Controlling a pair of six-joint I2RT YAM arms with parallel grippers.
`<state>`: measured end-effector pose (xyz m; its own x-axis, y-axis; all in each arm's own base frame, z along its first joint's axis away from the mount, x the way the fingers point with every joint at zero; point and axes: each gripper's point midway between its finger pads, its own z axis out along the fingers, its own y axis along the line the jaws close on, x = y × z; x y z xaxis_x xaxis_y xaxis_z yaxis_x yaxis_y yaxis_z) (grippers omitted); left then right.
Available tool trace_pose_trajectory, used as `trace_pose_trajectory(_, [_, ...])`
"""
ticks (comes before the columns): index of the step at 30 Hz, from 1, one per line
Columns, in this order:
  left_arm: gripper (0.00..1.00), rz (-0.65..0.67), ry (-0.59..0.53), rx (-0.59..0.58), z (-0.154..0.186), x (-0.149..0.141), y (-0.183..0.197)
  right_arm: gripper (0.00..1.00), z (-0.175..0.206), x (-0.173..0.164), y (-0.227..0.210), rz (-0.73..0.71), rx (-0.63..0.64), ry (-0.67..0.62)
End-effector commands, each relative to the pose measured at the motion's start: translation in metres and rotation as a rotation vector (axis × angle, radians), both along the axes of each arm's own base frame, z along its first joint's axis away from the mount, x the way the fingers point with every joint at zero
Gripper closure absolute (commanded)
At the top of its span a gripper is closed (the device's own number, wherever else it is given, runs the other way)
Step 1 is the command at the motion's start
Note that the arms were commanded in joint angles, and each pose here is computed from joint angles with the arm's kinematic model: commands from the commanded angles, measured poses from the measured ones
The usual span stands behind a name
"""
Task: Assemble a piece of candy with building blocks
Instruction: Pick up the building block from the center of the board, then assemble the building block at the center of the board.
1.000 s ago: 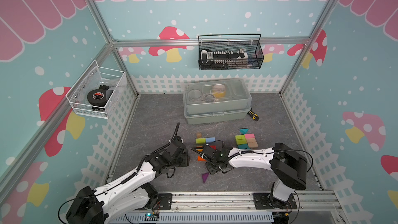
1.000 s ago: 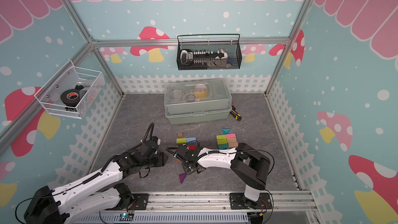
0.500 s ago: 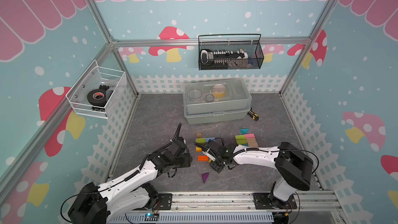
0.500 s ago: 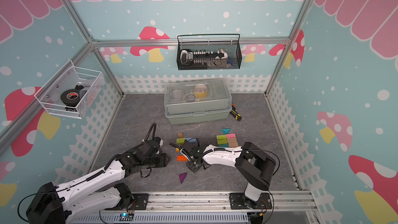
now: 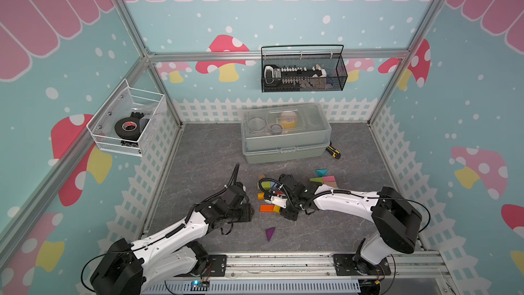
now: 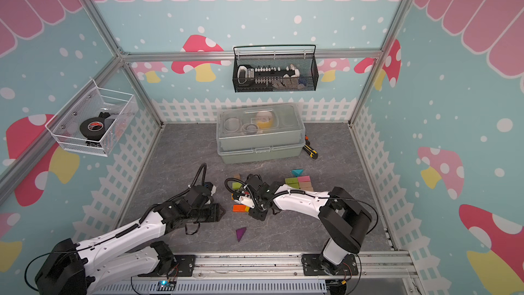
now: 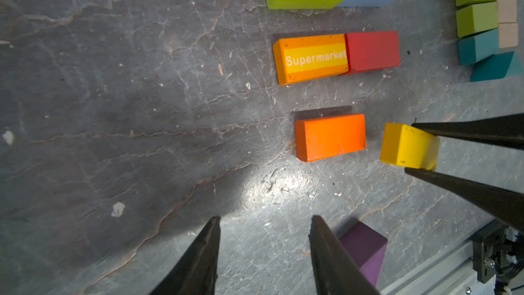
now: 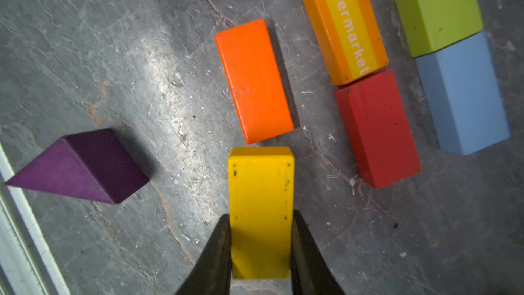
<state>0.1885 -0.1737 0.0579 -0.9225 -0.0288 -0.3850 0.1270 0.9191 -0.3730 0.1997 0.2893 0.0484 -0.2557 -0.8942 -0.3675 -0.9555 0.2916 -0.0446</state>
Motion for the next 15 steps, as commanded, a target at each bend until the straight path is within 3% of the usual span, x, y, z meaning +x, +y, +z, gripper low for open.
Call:
trace_pose_trajectory(1, [0.49,0.002,-0.013,-0.016,0.000,0.002,-0.001,0.72,0.002,0.006,-0.013,0.088,-0.048,-0.021])
trace_pose_trajectory(6, [0.50,-0.002,-0.004,-0.032,-0.002,0.003,-0.005,0.69,-0.008,0.000,-0.016,0.188,-0.041,-0.006])
trace_pose_trajectory(15, [0.52,0.006,0.019,-0.057,-0.012,0.004,-0.012,0.70,-0.023,0.012,-0.016,0.231,-0.093,-0.012])
